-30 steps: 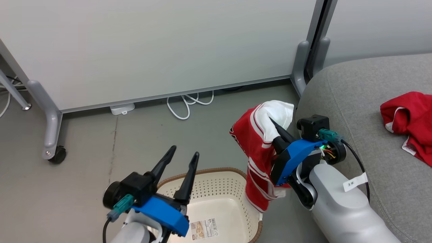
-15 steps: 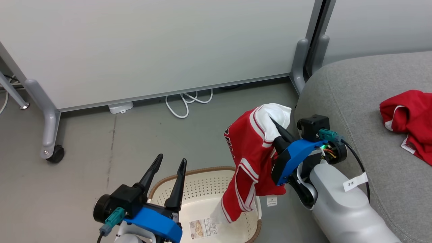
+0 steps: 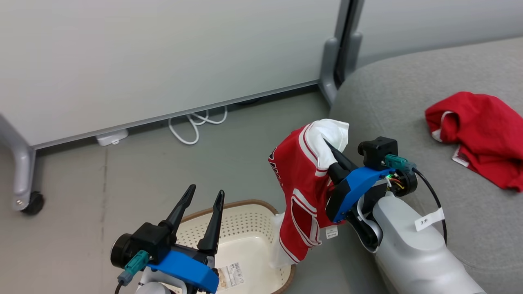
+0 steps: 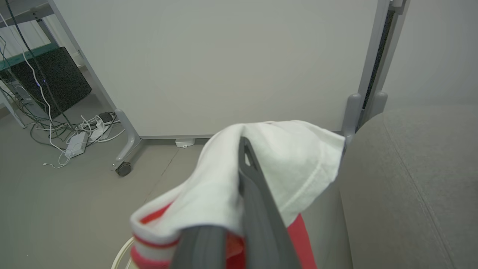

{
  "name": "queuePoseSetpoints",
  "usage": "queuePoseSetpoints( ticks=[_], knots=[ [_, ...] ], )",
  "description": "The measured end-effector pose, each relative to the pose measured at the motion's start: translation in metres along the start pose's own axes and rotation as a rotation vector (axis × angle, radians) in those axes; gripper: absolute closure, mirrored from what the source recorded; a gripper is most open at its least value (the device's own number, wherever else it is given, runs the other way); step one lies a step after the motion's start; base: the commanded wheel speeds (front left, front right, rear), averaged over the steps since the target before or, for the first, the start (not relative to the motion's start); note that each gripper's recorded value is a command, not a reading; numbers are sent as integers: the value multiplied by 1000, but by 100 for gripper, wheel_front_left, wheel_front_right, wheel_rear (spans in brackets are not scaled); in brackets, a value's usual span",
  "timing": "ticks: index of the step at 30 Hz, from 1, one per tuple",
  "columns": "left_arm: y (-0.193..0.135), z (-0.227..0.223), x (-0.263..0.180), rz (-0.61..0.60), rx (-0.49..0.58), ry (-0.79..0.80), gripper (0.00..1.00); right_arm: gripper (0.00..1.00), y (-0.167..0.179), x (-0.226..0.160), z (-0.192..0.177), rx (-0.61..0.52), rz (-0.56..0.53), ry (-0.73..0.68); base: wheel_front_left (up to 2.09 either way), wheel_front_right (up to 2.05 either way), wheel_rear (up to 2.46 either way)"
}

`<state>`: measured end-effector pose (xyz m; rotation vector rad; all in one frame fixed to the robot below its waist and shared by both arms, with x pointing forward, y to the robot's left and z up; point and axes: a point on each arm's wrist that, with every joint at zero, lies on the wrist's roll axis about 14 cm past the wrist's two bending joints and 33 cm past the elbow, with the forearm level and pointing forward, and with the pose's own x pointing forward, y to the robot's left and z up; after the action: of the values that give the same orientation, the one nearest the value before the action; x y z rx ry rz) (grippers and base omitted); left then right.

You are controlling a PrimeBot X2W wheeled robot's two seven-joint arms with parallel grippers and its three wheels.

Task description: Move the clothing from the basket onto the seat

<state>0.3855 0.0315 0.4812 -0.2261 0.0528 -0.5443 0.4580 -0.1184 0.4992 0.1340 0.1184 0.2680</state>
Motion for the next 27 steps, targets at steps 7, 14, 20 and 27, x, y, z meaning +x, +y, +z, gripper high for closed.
queuePoseSetpoints(
  ticks=[7, 14, 20, 27],
  knots=[
    [-27, -2, 22, -106, 3, 7, 0, 100, -32, -21, 6, 7, -88, -21, 0, 0, 0],
    [-62, -9, 42, -233, -1, 25, 0, 100, -70, -50, 9, 12, -201, -37, 0, 0, 0],
    [-90, -19, 53, -327, -6, 50, 0, 100, -98, -78, 8, 19, -295, -42, 0, 0, 0],
    [-115, -27, 62, -412, -10, 70, 0, 100, -123, -107, 9, 36, -391, -57, 0, 0, 0]
  ],
)
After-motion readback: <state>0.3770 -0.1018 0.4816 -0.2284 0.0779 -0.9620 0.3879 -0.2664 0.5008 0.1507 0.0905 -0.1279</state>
